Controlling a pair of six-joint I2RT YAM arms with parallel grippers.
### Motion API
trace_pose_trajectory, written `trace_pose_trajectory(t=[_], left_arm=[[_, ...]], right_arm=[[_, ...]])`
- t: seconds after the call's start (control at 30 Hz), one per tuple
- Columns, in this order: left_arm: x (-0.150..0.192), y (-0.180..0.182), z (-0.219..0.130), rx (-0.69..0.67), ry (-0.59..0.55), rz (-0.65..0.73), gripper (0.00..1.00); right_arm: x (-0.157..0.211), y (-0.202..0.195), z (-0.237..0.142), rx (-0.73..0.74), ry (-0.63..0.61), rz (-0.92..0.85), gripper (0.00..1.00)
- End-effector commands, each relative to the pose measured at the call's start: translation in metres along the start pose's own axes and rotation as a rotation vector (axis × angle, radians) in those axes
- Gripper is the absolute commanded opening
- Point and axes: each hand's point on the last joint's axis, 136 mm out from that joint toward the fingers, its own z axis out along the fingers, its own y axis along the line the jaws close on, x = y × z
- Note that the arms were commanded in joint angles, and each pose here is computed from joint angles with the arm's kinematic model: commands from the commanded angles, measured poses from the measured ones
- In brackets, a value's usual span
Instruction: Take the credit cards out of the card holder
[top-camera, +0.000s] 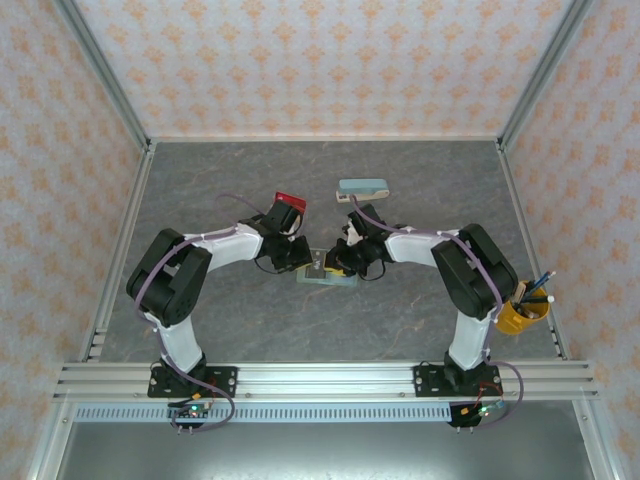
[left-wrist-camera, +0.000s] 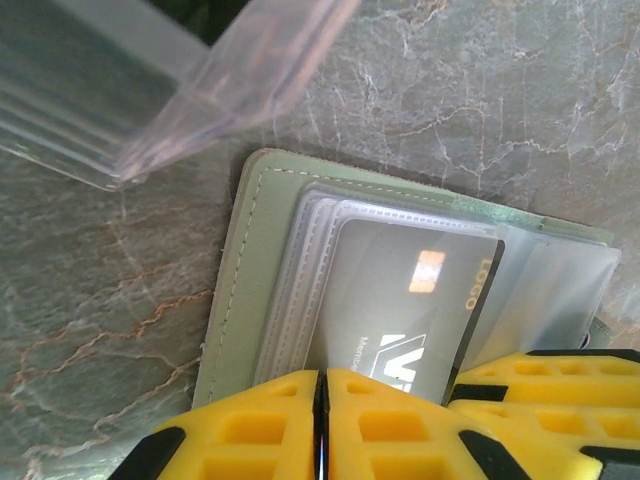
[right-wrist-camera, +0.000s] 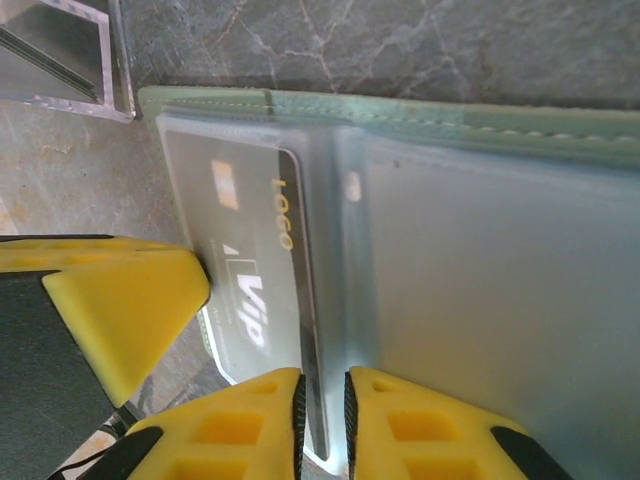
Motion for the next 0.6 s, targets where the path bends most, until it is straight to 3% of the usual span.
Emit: trace_pose_trajectory(t=[0.0, 0.2, 0.57], left_arm=[[0.011, 0.018, 0.014, -0.066, 0.038, -0.025, 0.12], [0.012, 0.025, 0.015, -0.092, 0.036, -0.033, 0.10], [0.018, 0.038, 0.018, -0.120, 0.037, -0.060, 0.10]], right_arm=[[-0.005, 0.004, 0.004, -0.028, 0.002, -0.011, 0.20], [-0.006, 0.002, 0.007, -0.028, 0.004, -0.010, 0.14], [-0.006, 0.016, 0.010, -0.119, 0.012, -0.029, 0.13]])
